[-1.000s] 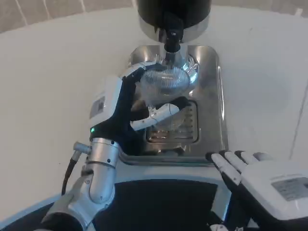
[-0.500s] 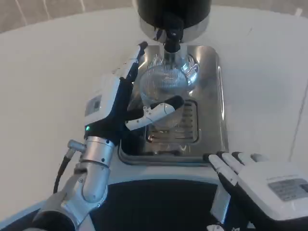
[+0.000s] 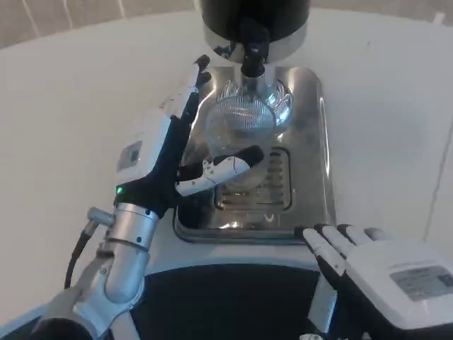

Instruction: Grasp the cup under the faucet to collect the drink, then remove the cup.

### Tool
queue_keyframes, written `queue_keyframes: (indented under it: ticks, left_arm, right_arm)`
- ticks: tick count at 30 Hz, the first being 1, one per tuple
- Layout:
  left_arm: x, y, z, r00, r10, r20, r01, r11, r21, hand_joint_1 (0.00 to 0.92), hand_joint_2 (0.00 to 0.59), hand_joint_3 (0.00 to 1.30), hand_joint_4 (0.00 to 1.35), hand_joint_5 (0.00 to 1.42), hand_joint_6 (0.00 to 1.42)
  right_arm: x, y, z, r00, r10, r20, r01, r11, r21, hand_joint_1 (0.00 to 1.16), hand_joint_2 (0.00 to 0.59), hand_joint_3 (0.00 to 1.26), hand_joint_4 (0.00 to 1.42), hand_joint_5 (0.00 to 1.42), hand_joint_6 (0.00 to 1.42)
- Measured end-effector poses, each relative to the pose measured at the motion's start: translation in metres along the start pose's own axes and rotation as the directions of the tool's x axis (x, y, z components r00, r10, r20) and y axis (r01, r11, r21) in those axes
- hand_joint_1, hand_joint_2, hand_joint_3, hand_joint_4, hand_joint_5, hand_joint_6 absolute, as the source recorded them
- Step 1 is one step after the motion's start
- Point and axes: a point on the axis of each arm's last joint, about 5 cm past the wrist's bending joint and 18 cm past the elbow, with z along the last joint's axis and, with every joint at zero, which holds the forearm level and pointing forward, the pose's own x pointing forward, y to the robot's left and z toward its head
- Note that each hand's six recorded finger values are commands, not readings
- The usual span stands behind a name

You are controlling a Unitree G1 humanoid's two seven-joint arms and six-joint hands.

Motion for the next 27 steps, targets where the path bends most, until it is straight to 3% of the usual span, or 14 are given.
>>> queue_keyframes:
  ticks: [8,14,17,21,23,27]
  left_arm:
    - [-0.002,0.018,-0.0031,0.998,0.025,0.052,-0.024,0.999,-0.034,0.139,0.022,0.00,0.00,0.09,0.12]
    - [-0.015,0.034,-0.0137,0.999,0.013,0.040,-0.012,1.000,-0.021,0.120,0.032,0.00,0.00,0.10,0.13]
    - [-0.023,0.045,-0.0192,0.999,0.014,0.037,-0.014,1.000,-0.006,0.109,0.044,0.00,0.00,0.12,0.14]
    - [-0.036,0.062,-0.0244,0.999,-0.020,0.050,0.018,0.999,0.031,0.091,0.050,0.03,0.03,0.14,0.16]
    - [-0.043,0.068,-0.0255,0.998,-0.036,0.054,0.033,0.999,0.043,0.092,0.054,0.04,0.04,0.14,0.16]
    - [-0.062,0.081,-0.0242,0.993,-0.082,0.081,0.077,0.995,0.066,0.092,0.056,0.05,0.05,0.15,0.16]
  right_arm:
    - [0.000,0.0006,0.0001,0.9999,-0.016,0.001,0.016,1.000,0.006,0.34,0.455,0.00,0.00,0.00,0.00]
    - [0.000,-0.0006,-0.0012,0.9991,-0.043,-0.001,0.043,0.998,0.034,0.34,0.455,0.00,0.00,0.00,0.00]
    - [0.001,-0.0029,-0.0039,0.9969,-0.078,-0.010,0.078,0.995,0.057,0.34,0.455,0.00,0.00,0.00,0.00]
    - [0.002,-0.0095,-0.0093,0.9865,-0.161,-0.029,0.163,0.981,0.103,0.31,0.464,0.00,0.00,0.00,0.00]
    - [0.003,-0.0110,-0.0113,0.9834,-0.179,-0.033,0.181,0.975,0.128,0.30,0.463,0.00,0.00,0.00,0.00]
    - [0.005,-0.0165,-0.0161,0.9715,-0.233,-0.041,0.237,0.948,0.214,0.29,0.462,0.00,0.00,0.00,0.01]
